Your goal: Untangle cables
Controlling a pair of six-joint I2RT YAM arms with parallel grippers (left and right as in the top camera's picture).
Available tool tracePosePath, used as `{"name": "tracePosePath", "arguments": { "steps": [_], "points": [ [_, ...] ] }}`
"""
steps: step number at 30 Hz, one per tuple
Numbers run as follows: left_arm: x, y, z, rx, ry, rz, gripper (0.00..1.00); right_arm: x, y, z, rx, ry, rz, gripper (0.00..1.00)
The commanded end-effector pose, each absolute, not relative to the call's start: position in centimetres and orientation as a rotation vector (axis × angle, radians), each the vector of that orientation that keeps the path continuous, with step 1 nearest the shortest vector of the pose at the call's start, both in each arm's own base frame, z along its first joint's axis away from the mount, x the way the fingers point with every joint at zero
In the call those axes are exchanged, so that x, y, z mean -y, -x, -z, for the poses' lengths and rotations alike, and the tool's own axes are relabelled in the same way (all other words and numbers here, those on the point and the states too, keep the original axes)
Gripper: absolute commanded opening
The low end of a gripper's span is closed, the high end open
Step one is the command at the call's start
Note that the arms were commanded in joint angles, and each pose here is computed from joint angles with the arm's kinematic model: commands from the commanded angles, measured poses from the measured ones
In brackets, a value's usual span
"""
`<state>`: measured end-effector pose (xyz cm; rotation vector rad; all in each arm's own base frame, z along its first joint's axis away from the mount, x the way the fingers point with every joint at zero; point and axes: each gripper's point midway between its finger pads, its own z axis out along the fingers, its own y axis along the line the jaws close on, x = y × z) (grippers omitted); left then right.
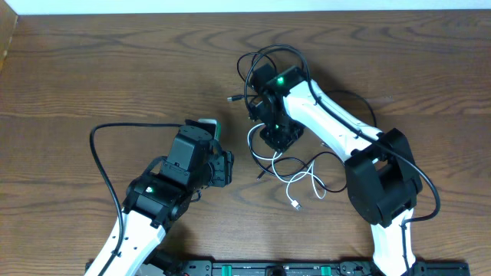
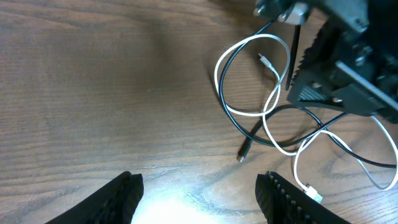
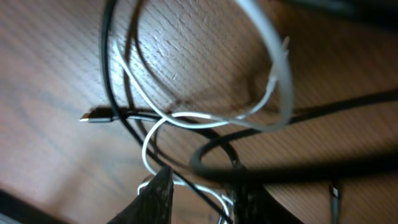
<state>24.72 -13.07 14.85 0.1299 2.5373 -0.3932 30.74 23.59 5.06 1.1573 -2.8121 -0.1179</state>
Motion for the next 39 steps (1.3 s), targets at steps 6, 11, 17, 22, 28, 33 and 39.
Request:
{"name": "tracePosePath", "arguments": {
  "steps": [6,11,17,22,28,33,39],
  "points": [
    [12.8,-24.9,-15.0,-2.529,-0.15,0.367,0.64,-25.4,-33.1,-3.4,2.928,-1.214,0.169,0.26],
    [12.8,-24.9,-15.0,-2.53,-0.15,0.367,0.64,-26.7,-34.8,-3.2,3.062,-1.089,0.216,0.28],
    [12.7,-24.8,-14.9,-2.536,-0.15,0.364,0.64,-26.7,-35.3,-3.2,3.112,-0.996,0.213,0.42],
    [12.7,-24.8,-14.9,-2.536,-0.15,0.364,0.64,-27.6,-33.9,-3.3,3.042,-1.039,0.316,0.42],
    [12.7,-24.8,-14.9,-2.536,-0.151,0.364,0.64,-27.8,-30.3,-3.6,2.831,-1.193,0.441,0.46],
    [12.7,-24.8,-14.9,-2.536,-0.15,0.364,0.64,-27.0,-31.2,-3.3,2.895,-1.116,0.348,0.01],
    [12.7,-24.8,-14.9,-2.536,-0.151,0.363,0.64,-27.0,-32.7,-5.7,2.994,-1.074,0.327,0.01]
  ]
}}
